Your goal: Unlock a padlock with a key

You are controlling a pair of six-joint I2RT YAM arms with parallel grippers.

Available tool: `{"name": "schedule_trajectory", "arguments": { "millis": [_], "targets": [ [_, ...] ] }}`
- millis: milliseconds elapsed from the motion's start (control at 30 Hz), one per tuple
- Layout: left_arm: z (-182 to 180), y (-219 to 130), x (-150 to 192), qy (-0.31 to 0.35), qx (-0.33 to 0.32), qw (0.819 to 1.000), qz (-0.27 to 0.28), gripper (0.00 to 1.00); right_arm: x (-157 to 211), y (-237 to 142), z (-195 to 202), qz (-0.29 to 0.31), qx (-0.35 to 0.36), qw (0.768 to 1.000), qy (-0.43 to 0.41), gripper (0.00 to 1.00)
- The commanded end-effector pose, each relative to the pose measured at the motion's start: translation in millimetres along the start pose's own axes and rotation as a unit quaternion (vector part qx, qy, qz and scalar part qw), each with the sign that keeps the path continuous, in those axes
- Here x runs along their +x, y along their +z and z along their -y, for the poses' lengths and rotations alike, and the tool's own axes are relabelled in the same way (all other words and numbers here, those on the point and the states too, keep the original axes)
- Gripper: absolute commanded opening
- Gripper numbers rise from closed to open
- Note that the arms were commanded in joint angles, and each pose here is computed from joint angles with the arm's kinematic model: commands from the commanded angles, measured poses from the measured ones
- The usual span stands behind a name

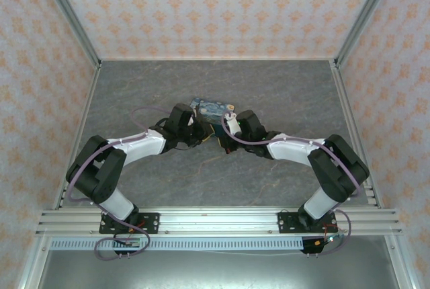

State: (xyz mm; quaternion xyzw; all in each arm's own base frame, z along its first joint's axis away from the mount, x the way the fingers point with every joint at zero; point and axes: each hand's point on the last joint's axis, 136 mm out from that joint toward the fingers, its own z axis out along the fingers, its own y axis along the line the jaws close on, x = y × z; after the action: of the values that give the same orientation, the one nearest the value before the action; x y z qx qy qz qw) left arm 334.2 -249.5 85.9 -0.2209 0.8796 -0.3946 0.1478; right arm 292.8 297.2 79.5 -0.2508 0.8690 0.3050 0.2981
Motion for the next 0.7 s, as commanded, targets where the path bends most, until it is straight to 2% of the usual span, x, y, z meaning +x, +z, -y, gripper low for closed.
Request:
{"name": "schedule_trajectory", "arguments": {
  "millis": [0,667],
  "targets": [
    [26,-8,4,0.006,0.036,0.999,-0.005,0.22,-10,-3,-7,0.025,-0.011,1.000,-0.008,0.00],
    [24,-7,2,0.006,0.030,1.000,-0.001,0.22,-4,-14,-7,0.034,-0.006,0.999,-0.002,0.00]
  ]
}}
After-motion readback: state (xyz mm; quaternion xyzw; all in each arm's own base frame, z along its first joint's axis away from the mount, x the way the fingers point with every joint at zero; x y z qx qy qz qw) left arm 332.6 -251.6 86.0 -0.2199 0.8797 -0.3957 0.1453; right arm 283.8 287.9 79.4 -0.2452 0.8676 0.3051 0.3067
